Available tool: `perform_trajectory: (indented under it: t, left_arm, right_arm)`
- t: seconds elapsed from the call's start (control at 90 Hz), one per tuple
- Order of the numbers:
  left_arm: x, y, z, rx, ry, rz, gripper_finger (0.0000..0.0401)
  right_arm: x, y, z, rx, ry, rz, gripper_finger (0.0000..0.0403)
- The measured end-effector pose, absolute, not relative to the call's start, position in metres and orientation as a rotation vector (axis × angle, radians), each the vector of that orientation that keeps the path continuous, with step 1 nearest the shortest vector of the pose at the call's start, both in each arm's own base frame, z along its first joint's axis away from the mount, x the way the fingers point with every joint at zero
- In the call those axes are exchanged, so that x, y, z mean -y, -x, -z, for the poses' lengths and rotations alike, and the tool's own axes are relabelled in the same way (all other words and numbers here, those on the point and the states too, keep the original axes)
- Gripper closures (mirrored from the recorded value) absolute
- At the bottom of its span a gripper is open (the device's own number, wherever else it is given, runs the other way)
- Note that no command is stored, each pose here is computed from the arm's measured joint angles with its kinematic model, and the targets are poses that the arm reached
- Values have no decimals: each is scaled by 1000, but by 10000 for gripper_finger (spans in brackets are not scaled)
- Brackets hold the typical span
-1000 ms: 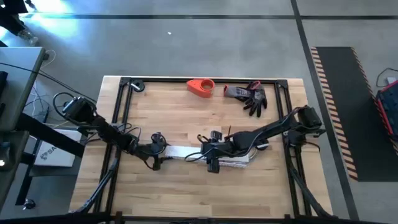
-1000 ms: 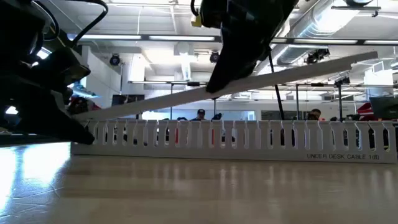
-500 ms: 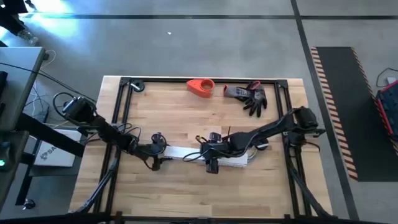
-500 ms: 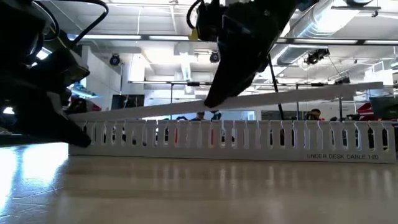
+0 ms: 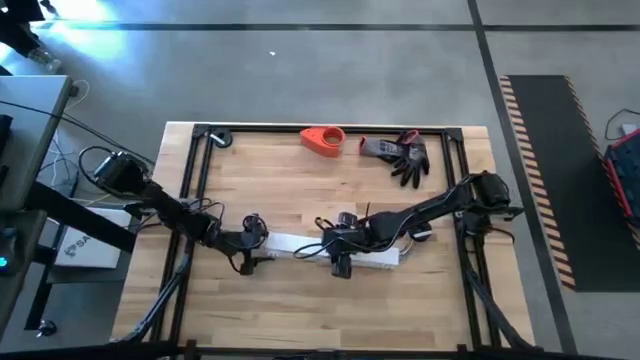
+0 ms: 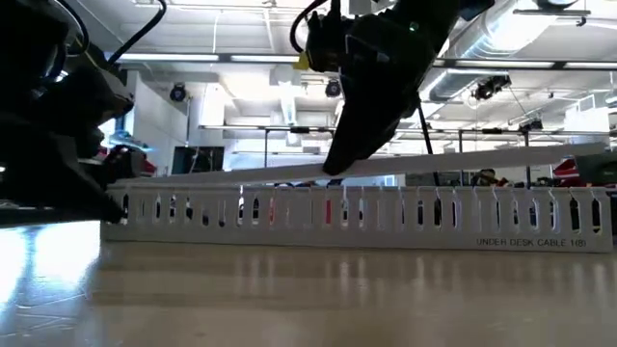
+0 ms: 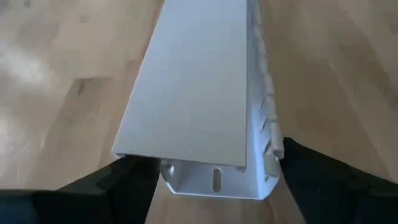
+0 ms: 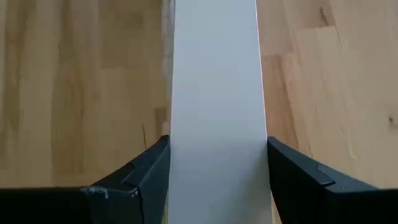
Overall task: Ziptie cables
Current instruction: Close the white cable duct
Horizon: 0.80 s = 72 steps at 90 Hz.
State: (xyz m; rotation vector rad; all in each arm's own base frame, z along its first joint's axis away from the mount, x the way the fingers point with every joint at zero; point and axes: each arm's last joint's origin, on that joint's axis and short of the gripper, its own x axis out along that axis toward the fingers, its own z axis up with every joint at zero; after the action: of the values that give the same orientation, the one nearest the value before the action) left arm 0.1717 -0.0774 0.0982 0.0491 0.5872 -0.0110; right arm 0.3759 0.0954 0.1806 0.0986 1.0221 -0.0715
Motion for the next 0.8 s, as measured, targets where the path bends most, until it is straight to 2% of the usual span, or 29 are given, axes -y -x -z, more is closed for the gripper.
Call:
perform_trajectory:
  t: [0.378, 0.8]
  left_arm:
    - [78, -173, -96, -582, 10, -27, 102]
    - [84, -172, -86, -598, -13, -17, 174]
  right_arm:
    - [-99, -383, -196, -987, -93, 33, 200]
    - [-100, -385, -183, -1025, -136, 59, 200]
